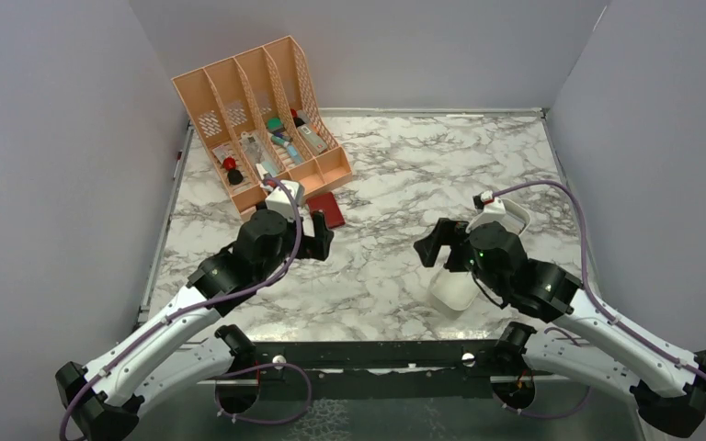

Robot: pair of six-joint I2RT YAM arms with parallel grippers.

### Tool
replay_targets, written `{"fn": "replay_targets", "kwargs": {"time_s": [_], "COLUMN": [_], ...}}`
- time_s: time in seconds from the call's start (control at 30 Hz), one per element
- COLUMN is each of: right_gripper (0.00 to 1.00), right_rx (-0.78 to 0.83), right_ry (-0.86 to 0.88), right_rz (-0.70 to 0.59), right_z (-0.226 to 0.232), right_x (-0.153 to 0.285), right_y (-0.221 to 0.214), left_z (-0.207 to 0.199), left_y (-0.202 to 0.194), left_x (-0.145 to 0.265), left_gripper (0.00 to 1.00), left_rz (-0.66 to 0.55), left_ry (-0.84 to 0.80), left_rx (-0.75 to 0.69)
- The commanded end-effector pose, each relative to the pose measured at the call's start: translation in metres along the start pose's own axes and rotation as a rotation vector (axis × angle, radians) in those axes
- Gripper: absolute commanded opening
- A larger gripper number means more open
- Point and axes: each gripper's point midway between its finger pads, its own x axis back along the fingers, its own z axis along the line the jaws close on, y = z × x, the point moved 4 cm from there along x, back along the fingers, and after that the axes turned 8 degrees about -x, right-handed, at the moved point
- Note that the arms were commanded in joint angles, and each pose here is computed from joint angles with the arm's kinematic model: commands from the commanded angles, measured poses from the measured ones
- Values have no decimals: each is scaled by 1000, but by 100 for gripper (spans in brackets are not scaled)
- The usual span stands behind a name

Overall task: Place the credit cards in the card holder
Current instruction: Pick up the card holder from the center of the board.

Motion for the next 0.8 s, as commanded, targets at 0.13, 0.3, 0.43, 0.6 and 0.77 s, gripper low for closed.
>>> {"fn": "replay_targets", "kwargs": {"time_s": [0.13,0.3,0.43,0.6,0.77], "right_gripper": [99,99,100,91,69], "right_rx": [-47,-38,-7,8,29], "right_ry": [32,68,68,22,39], "right_rz": [-12,-13,-5,9,32], "right_z": [8,23,34,46,65], "right_x": [-3,-18,-47,-88,-129], "right_y": [3,4,-2,-11,-22], "left_z": [11,15,23,33,36], "left_y": [-4,-4,-5,-2,-1], "left_x": [7,12,19,25,29], "left_gripper": [99,99,99,99,99], "left_rz": [3,1,-9,-35,-39], "left_ry": [57,65,102,165,182], "left_rx": [-4,-14,-29,-28,-24]}}
